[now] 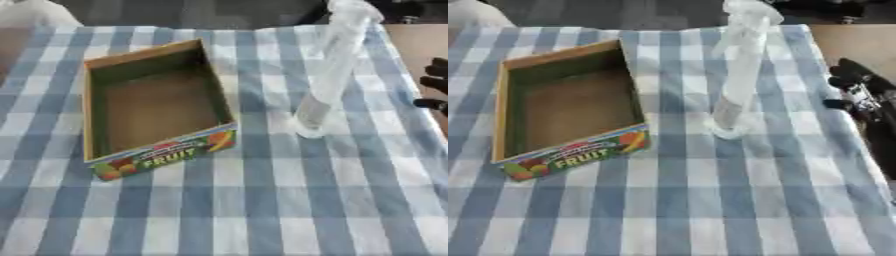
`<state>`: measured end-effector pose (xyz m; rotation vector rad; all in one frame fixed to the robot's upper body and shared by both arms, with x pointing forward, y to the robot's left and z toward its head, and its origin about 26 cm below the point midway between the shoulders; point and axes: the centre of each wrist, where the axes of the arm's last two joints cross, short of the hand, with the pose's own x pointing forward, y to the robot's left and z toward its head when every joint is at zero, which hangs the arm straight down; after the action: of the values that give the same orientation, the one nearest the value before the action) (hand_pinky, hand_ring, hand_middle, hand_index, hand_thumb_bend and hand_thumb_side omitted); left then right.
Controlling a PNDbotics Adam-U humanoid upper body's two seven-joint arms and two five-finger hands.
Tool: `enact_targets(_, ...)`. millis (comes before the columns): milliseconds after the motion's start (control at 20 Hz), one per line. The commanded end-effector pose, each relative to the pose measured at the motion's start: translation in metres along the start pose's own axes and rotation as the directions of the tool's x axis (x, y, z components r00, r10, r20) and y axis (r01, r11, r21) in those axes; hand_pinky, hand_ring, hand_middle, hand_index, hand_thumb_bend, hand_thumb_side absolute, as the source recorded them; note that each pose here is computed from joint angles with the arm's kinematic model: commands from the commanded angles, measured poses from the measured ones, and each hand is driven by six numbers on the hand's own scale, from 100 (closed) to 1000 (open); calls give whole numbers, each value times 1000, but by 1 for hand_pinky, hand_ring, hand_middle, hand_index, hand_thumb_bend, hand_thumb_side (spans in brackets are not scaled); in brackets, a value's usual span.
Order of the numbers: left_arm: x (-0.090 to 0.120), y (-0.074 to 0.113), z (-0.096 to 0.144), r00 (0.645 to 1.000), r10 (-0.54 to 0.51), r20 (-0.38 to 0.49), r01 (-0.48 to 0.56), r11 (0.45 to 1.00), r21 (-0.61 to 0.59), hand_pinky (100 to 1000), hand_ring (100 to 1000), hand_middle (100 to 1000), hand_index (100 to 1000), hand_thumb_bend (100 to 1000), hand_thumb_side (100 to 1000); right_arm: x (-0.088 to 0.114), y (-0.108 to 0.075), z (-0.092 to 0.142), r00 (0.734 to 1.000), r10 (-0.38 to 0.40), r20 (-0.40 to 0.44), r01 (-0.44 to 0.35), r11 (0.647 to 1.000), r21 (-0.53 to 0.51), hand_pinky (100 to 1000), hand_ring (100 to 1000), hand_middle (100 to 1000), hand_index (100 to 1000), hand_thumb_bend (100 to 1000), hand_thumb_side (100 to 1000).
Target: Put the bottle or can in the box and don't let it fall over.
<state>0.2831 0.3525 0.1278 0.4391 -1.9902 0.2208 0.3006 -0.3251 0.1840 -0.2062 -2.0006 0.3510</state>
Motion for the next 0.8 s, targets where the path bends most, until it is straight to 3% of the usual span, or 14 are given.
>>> enact_targets(50,7,1,-4,1000,-1,28,1,1000,-9,975,483,560,764,722,434,4,-7,-6,1000,23,5,-23,999,29,791,942,1000,832,100,780)
enact_targets(800,7,0,-4,1000,4,27,-4,1000,-17,975,482,560,765,721,434,-7,-7,-23,999,32,-4,-31,993,111,811,990,1000,888,100,746)
